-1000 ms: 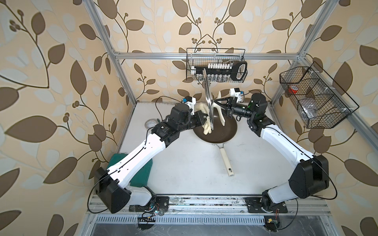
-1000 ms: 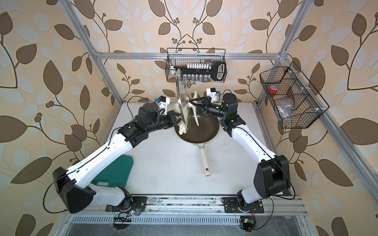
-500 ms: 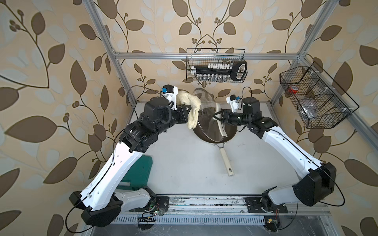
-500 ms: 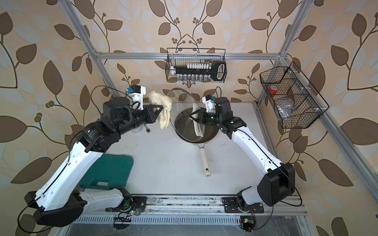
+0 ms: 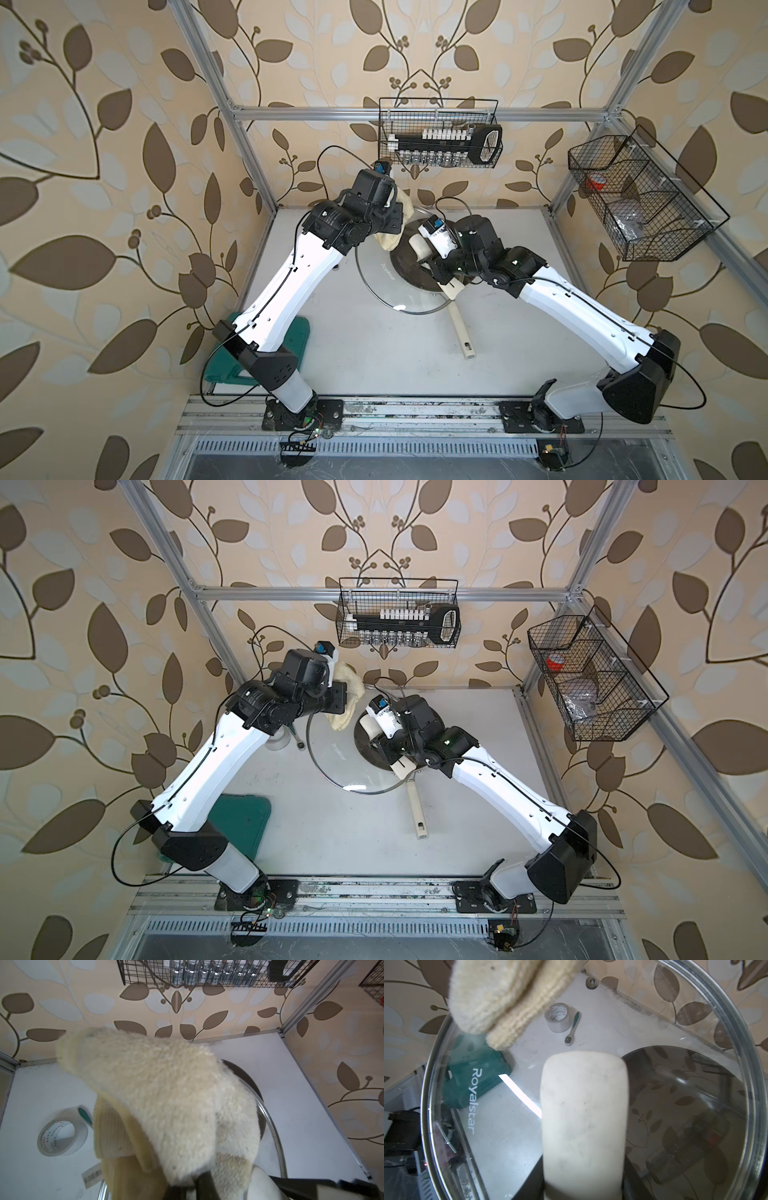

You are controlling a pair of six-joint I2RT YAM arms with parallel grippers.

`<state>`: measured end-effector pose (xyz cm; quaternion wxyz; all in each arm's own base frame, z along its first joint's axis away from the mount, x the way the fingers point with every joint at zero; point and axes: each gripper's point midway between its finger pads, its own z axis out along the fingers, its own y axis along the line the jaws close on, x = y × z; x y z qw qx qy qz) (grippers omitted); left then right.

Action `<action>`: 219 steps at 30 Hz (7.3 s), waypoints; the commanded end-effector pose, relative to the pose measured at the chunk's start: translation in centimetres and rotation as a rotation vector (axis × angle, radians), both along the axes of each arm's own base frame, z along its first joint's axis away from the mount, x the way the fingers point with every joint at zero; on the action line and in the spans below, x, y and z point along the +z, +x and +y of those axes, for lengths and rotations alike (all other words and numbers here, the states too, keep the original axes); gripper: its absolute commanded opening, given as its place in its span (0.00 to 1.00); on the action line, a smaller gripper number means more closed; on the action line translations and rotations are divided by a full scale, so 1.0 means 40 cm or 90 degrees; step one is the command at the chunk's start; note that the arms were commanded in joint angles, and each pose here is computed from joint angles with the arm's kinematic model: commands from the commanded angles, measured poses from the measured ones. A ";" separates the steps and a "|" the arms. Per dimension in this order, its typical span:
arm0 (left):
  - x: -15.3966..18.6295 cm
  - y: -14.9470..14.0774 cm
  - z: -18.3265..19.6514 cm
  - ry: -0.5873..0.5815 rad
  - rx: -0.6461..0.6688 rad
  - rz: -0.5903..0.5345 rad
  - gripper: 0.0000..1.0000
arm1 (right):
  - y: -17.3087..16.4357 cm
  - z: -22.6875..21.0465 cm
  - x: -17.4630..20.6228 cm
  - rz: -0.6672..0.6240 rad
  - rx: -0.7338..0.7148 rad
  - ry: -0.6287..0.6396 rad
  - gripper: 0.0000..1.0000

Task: Wipe the pot lid with a cloth
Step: Wipe the pot lid, then place the cleaning item at the center of the board.

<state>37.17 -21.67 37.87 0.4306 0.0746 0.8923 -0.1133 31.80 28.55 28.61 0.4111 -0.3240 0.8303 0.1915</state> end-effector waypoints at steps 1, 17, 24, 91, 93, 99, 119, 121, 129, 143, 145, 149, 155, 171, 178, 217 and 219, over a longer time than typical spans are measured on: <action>0.032 -0.012 0.047 0.026 0.034 -0.012 0.00 | 0.039 -0.040 0.336 -0.277 -0.053 0.090 0.00; -0.058 -0.070 -0.016 -0.037 0.084 0.049 0.00 | 0.110 -0.056 0.417 -0.300 -0.123 0.152 0.00; -0.085 -0.131 -0.063 -0.167 0.120 0.088 0.00 | 0.144 -0.066 0.434 -0.291 -0.152 0.179 0.00; -0.035 0.007 -0.095 -0.093 0.010 0.153 0.00 | -0.086 0.145 0.303 -0.547 0.210 -0.131 0.00; -0.023 0.013 -0.056 -0.094 0.030 0.145 0.00 | -0.079 0.131 0.309 -0.541 0.197 -0.118 0.00; 0.012 0.006 0.034 -0.097 0.075 0.116 0.00 | -0.043 0.080 0.324 -0.522 0.148 -0.094 0.00; -0.038 -0.109 -0.008 -0.175 0.070 0.135 0.00 | 0.079 -0.022 0.463 -0.416 -0.102 0.069 0.00; -0.045 -0.120 -0.035 -0.188 0.069 0.135 0.00 | 0.084 -0.022 0.473 -0.407 -0.111 0.086 0.00; -0.073 -0.181 -0.142 -0.240 0.035 0.174 0.00 | 0.101 -0.010 0.490 -0.391 -0.123 0.120 0.00; -0.074 -0.155 0.038 -0.169 0.124 0.155 0.00 | 0.077 -0.028 0.473 -0.410 -0.092 0.108 0.00; -0.064 -0.140 0.065 -0.178 0.134 0.150 0.00 | 0.059 -0.019 0.464 -0.421 -0.058 0.102 0.00; -0.053 -0.097 0.099 -0.183 0.140 0.139 0.00 | 0.017 -0.006 0.438 -0.448 0.012 0.080 0.00; -0.027 -0.035 0.071 -0.173 0.097 0.130 0.00 | -0.039 0.021 0.391 -0.469 0.107 0.022 0.00; -0.001 0.006 -0.118 -0.188 -0.032 0.167 0.00 | -0.086 0.171 0.355 -0.539 0.217 -0.074 0.00; -0.023 -0.020 -0.174 -0.188 -0.050 0.187 0.00 | -0.059 0.174 0.378 -0.560 0.192 -0.076 0.00; -0.463 -0.106 0.234 -0.261 0.312 0.193 0.00 | 0.067 -0.235 0.288 -0.324 -0.166 0.114 0.00; -0.528 -0.106 0.226 -0.258 0.319 0.222 0.00 | 0.066 -0.236 0.288 -0.321 -0.165 0.114 0.00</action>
